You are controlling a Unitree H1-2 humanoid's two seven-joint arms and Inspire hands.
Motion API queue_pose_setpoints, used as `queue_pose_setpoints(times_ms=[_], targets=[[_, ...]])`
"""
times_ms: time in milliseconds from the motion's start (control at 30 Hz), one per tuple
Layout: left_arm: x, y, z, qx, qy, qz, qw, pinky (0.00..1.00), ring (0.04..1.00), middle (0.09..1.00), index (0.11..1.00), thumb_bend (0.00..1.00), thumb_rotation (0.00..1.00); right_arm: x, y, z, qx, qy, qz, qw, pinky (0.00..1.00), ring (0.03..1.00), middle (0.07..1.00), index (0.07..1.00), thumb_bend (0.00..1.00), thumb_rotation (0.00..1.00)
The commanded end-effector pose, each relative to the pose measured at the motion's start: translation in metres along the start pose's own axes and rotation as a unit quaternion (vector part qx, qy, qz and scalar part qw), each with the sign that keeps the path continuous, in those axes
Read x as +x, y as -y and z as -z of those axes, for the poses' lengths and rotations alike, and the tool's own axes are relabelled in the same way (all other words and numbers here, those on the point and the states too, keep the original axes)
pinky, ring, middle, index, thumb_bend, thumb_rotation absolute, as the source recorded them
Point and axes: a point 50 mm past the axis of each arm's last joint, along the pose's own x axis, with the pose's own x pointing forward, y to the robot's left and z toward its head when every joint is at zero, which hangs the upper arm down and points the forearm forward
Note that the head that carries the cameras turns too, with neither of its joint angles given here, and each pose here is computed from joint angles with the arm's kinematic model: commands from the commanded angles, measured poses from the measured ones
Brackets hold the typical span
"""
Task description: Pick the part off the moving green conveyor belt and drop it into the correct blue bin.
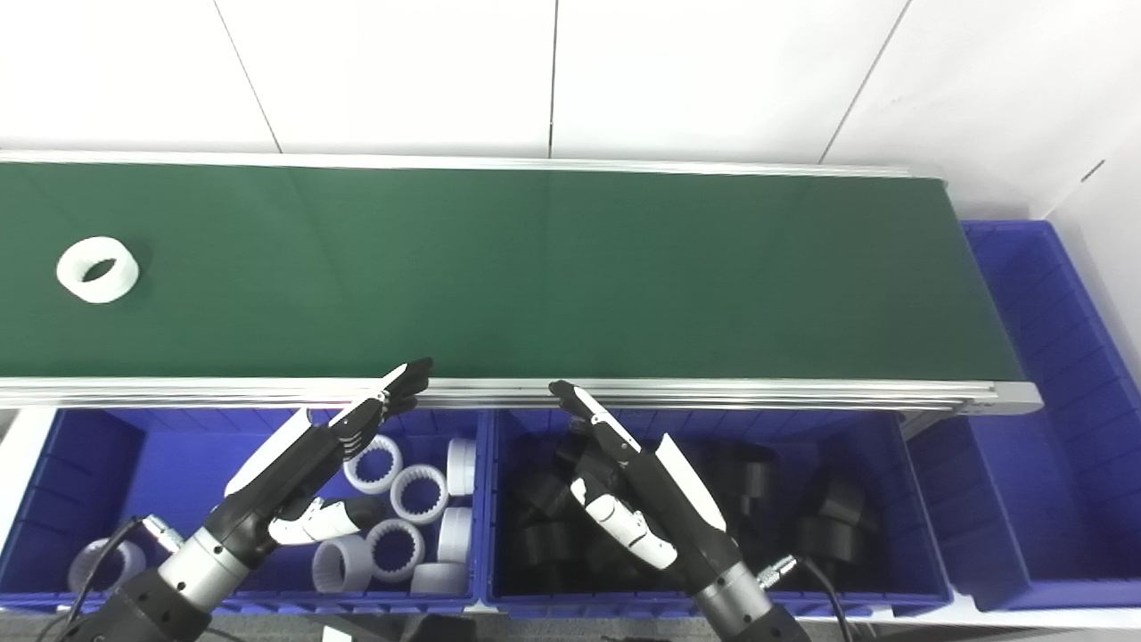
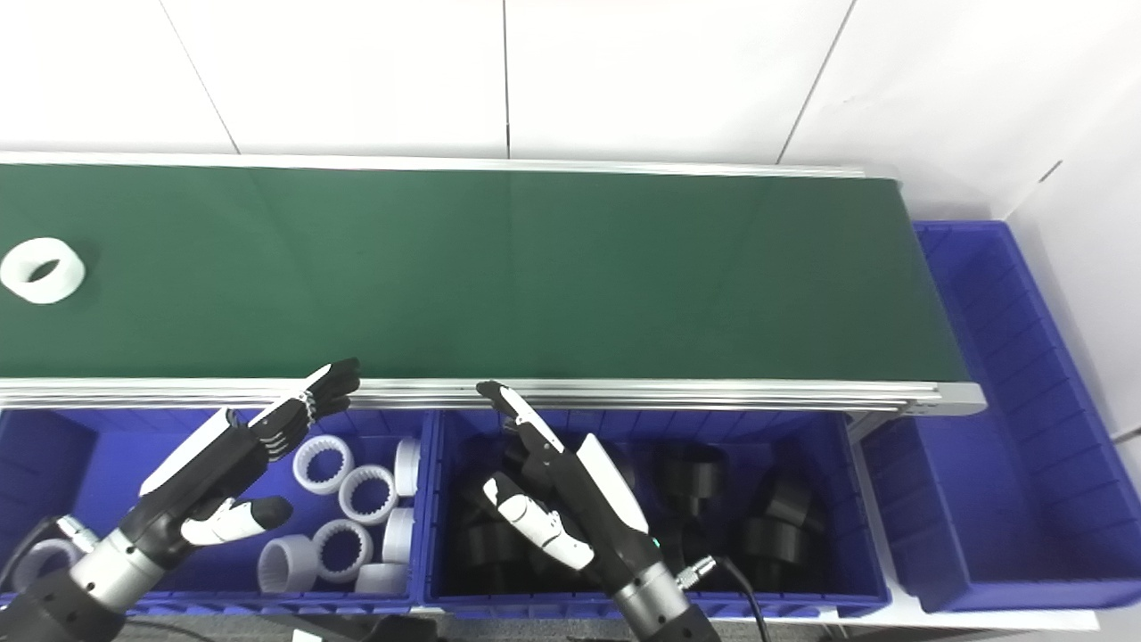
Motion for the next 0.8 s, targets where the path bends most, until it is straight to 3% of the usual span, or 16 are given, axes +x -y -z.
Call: queue_pose_setpoints(times_ms=[0,767], targets=[[0.0022,-0.0061,-0.0084,0.011,0.02,-0.003,1.0,0.97,0.992,1.0,0.981,0.53,0.78,0.0045,0.0018,-0.0098,0.001,0.029,0.005,1.0,0.92,0.958,0.975,0.959,0.4,0.96],[0.0023,-0.0054,-0.0087,0.012,0.022,0.001,1.0,0.97,0.993,1.0,0.983,0.52,0.78,0.0031,0.002,-0.0107,0.001,0.029,0.005,1.0,0.91,0.955,0.974,0.96,0.39,0.96]])
